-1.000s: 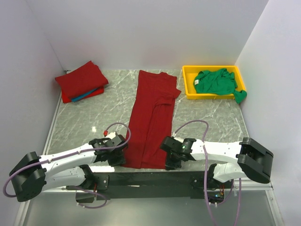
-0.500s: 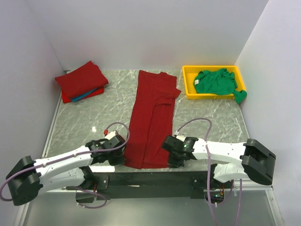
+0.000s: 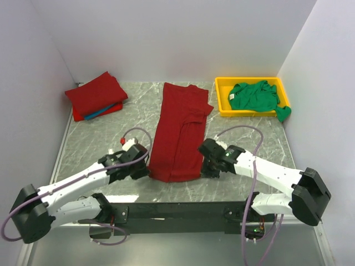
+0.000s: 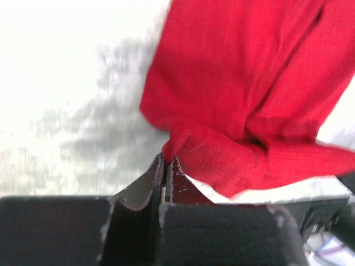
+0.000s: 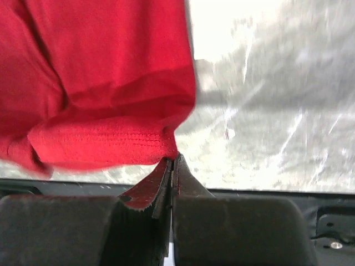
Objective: Fold and stack the t-shirts
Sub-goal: Fold the tshirt
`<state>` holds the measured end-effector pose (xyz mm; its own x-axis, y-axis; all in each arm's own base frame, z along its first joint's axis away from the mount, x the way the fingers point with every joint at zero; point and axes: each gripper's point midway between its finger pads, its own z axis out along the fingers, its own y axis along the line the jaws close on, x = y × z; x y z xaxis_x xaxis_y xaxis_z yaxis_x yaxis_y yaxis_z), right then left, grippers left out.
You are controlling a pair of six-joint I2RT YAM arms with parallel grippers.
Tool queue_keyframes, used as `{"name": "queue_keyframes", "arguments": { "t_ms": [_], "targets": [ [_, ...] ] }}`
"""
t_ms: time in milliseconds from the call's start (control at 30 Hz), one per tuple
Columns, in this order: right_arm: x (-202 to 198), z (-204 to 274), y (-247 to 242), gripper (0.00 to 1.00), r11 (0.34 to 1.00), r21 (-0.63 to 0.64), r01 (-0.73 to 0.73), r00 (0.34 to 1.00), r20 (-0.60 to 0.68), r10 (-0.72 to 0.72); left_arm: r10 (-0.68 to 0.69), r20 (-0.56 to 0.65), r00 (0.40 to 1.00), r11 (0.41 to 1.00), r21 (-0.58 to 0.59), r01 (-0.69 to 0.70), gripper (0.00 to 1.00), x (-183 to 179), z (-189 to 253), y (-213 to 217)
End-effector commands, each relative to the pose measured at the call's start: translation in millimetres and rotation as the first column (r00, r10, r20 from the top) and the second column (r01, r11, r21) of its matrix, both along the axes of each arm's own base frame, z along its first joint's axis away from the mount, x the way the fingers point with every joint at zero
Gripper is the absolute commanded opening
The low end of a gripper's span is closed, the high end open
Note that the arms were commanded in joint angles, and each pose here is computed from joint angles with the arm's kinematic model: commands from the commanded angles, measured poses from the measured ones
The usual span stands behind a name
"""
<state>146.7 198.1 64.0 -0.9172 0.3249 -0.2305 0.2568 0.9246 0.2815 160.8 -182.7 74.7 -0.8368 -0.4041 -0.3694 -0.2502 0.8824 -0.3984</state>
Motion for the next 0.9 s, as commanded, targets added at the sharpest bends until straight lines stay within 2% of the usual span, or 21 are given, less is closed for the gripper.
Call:
{"name": "queue_keyframes", "arguments": {
  "t_ms": [0, 400, 600, 867],
  "targets": [
    [26, 13, -6, 0.00, 0.999, -0.042, -0.020, 0.998, 0.052, 0.023, -0.030, 0.077, 0.997, 1.000, -0.007, 0.030, 0.01, 32, 15, -7],
    [101, 25, -12, 0.00, 0.997, -0.076, -0.033, 0.997, 0.069, 0.038, -0.067, 0.129, 0.989, 0.997, -0.034, 0.071, 0.01, 120, 24, -25],
    [143, 27, -23, 0.00, 0.996, -0.092, -0.018, 0.998, 0.066, 0.024, -0.079, 0.103, 0.992, 0.996, -0.028, 0.082, 0.01, 164, 11, -27],
    [190, 30, -32, 0.00, 0.994, -0.104, -0.015, 0.998, 0.058, 0.021, -0.077, 0.117, 0.990, 0.995, -0.056, 0.084, 0.01, 224, 17, -31]
  ]
}}
